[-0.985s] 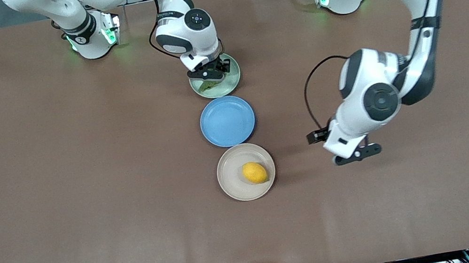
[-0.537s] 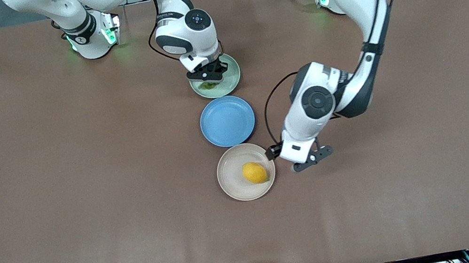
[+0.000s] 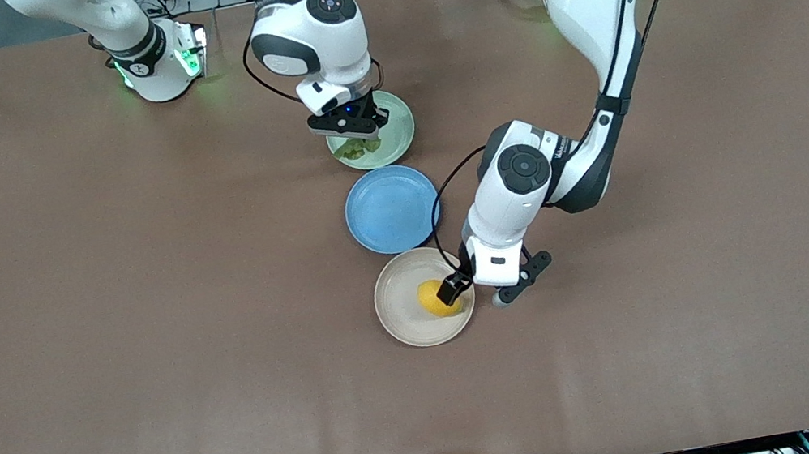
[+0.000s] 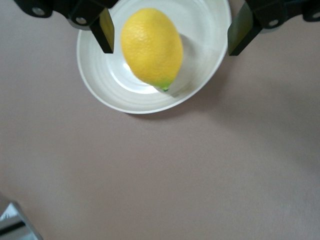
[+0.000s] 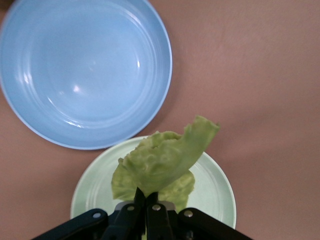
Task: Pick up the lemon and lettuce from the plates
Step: 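Lift the lettuce with the right gripper while the left gripper grasps the lemon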
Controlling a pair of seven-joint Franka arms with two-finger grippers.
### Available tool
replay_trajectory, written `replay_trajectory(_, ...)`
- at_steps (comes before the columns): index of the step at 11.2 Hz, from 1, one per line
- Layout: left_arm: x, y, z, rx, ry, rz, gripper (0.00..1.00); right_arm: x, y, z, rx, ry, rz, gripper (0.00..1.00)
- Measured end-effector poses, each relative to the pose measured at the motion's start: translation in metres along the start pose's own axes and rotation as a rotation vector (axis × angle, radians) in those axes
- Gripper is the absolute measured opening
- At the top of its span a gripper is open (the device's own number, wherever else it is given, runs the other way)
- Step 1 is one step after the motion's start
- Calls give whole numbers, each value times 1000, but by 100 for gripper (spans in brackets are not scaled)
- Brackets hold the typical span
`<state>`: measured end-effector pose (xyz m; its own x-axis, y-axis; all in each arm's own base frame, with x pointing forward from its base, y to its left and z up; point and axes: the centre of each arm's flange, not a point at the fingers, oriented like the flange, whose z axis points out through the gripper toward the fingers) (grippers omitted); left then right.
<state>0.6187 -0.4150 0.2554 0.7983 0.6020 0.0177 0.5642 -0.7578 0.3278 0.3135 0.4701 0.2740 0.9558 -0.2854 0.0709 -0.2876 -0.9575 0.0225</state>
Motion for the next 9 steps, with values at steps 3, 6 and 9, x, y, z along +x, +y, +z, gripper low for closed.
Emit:
replay_trajectory(3,-3,3,9,-17,1,-169,100,27,-5,-59,-51,-68,15,2)
replay_trajectory(6,-5,-1,21,-1,-4,-244,100,77,6,-151,-68,-106,-8,2)
replay_trajectory(9,-6,-6,32,13,-8,-259,100,144,49,-224,-69,-152,-47,2)
